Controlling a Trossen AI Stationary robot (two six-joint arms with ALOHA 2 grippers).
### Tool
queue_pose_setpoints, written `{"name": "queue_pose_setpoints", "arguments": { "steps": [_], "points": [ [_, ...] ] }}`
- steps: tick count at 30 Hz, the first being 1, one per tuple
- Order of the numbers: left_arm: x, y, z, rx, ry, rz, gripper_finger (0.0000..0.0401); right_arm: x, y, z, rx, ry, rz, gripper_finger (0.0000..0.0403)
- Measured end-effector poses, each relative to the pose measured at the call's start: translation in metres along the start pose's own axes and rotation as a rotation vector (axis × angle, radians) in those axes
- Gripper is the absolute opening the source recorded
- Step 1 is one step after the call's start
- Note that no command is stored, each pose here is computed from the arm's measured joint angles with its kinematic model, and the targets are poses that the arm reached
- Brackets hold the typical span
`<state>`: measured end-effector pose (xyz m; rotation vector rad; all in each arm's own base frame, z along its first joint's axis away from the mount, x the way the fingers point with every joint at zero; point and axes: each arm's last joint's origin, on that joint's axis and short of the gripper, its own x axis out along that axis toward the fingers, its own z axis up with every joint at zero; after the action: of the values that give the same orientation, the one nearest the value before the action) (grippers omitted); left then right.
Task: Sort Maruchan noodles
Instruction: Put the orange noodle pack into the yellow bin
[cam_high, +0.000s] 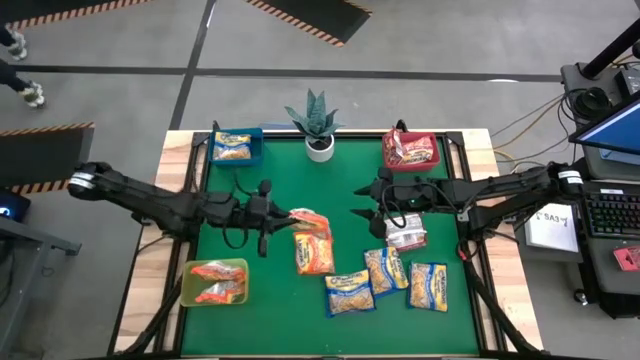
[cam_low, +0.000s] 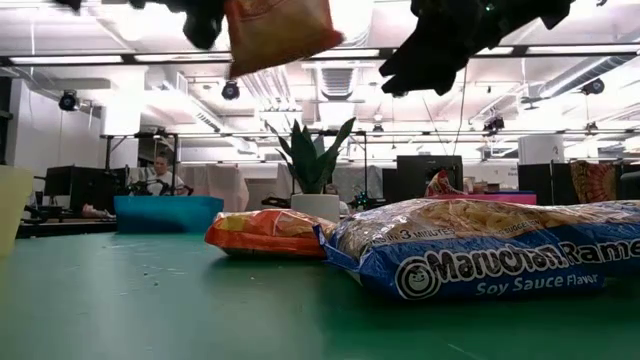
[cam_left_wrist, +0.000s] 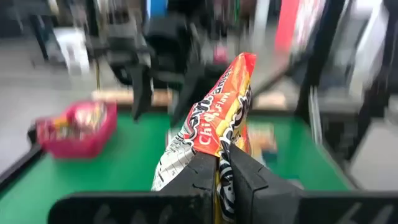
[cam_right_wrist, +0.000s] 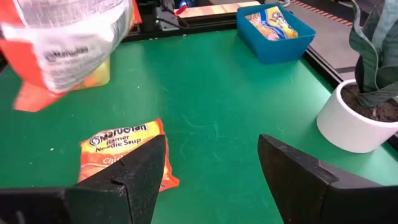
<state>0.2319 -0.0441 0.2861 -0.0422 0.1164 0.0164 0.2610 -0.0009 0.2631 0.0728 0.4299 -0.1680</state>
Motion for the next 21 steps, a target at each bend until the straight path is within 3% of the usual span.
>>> {"name": "queue_pose_setpoints", "arguments": {
  "steps": [3,11,16,21],
  "points": [
    [-0.008,-0.005,0.030,0.006,0.217,0.018,0.0000,0.000,0.000,0.000,-0.008,0.003,0.000,0.0243],
    [-0.045,-0.010,0.089,-0.164,0.794,0.230,0.0000,0.003,0.000,-0.002,-0.022,0.013,-0.001,0.0238],
    [-0.053,-0.014,0.095,-0.213,1.091,0.321,0.0000,0.003,0.000,-0.002,-0.022,0.013,-0.001,0.0238],
    [-0.035,-0.029,0.082,-0.274,1.251,0.205,0.0000,0.003,0.000,-0.002,-0.020,0.013,-0.001,0.0238]
  ]
}}
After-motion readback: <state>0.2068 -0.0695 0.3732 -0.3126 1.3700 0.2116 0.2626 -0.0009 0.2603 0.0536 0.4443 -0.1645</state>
